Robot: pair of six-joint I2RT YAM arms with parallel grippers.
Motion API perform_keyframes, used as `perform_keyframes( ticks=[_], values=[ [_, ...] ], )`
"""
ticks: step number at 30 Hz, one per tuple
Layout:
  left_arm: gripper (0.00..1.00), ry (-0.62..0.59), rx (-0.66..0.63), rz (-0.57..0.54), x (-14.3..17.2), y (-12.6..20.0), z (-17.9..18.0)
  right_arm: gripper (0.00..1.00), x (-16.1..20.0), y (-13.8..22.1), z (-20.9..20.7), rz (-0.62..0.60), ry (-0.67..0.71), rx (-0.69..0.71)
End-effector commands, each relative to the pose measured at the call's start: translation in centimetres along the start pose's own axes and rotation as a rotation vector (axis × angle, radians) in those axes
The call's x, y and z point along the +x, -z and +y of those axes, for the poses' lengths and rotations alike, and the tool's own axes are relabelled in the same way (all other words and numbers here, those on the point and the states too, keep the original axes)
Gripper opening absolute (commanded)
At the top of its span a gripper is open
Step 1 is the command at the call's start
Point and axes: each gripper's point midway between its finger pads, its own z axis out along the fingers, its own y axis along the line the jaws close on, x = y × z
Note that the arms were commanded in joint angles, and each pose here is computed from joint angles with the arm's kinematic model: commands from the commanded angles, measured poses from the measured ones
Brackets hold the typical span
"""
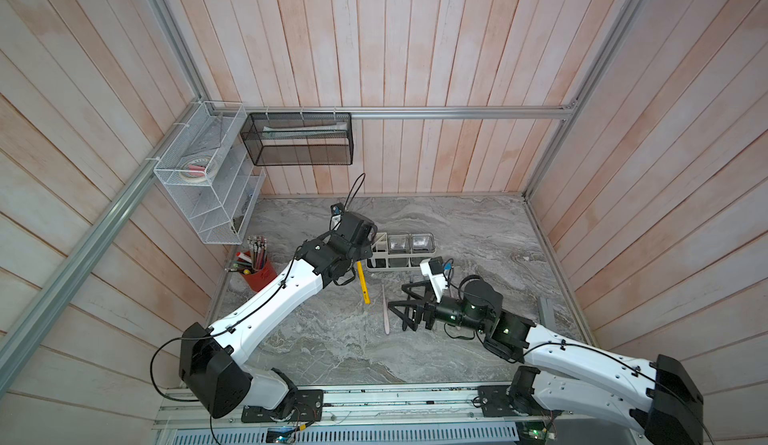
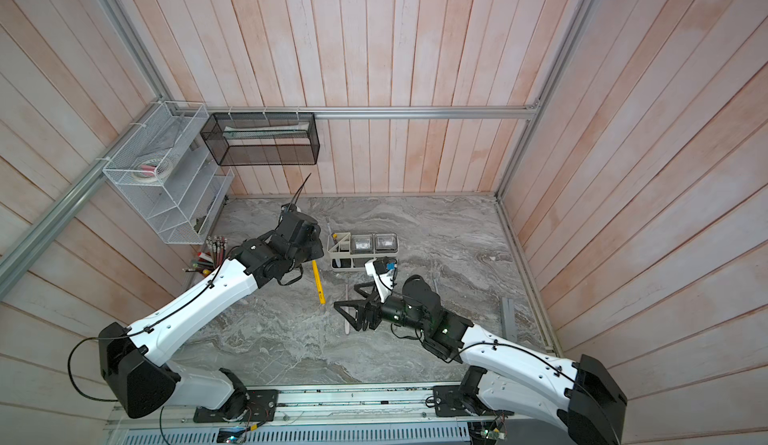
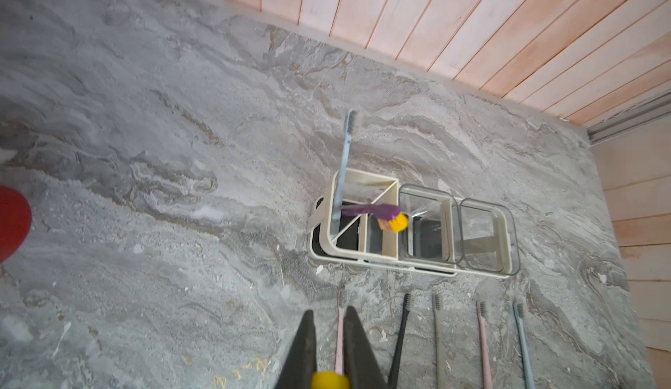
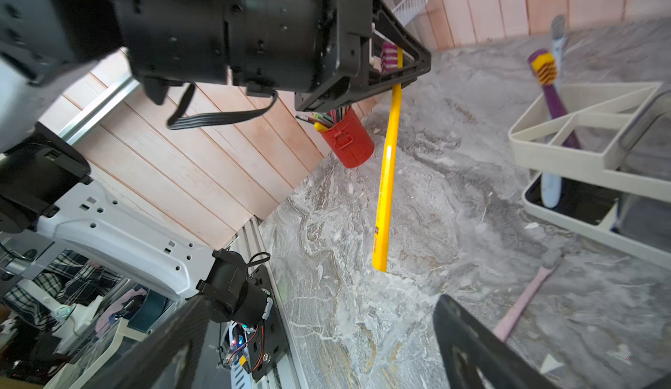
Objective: Place the toothbrush into the toothbrush holder
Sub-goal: Pick up the toothbrush from the center of the board, then place the toothbrush in the toothbrush holder.
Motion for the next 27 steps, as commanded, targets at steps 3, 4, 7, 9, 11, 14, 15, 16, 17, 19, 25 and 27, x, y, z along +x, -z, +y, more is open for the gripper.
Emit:
perform_keyframes(
  ticks=[3,4,7,9,11,14,15,16,17,19,25,27],
  values=[
    [0.0,-0.066,0.099,-0.275,-6.9,2.2,-2.8,0.98,0.5,3.7,-1.9,-0.054,0.051,0.112],
    [0.0,-0.069,0.108,-0.302,-7.5,2.5,-3.1,0.98,0.6,4.2,-1.9,-0.062,0.052,0.113],
    [0.0,-0.089,0.127,-0.387,-9.2,3.4,-3.7,0.98,1.2,5.3,-2.4,-0.065,0.052,0.137],
    [0.0,-0.115,0.137,-0.451,-10.5,4.1,-4.1,0.98,1.7,5.7,-2.8,-0.05,0.053,0.154],
    [0.0,-0.142,0.138,-0.506,-11.4,4.5,-4.5,0.98,2.4,5.9,-3.4,-0.035,0.049,0.176],
    [0.0,-0.172,0.149,-0.556,-12.5,4.9,-5.2,0.98,3.0,6.3,-4.3,-0.023,0.047,0.218],
    [0.0,-0.18,0.151,-0.567,-12.8,4.9,-5.4,0.98,3.1,6.3,-4.4,-0.021,0.046,0.224],
    [0.0,-0.186,0.153,-0.575,-13.0,4.8,-5.6,0.98,3.2,6.4,-4.5,-0.022,0.046,0.226],
    [0.0,-0.195,0.152,-0.58,-13.1,4.6,-5.8,0.98,3.2,6.5,-4.6,-0.023,0.046,0.227],
    [0.0,-0.205,0.149,-0.586,-13.2,4.2,-6.2,0.98,3.2,6.6,-4.6,-0.03,0.047,0.228],
    [0.0,-0.228,0.154,-0.636,-13.8,3.7,-6.9,0.98,3.6,6.6,-4.9,-0.022,0.047,0.236],
    [0.0,-0.247,0.144,-0.653,-13.9,3.5,-7.0,0.98,3.8,6.7,-5.0,-0.019,0.047,0.237]
  ],
)
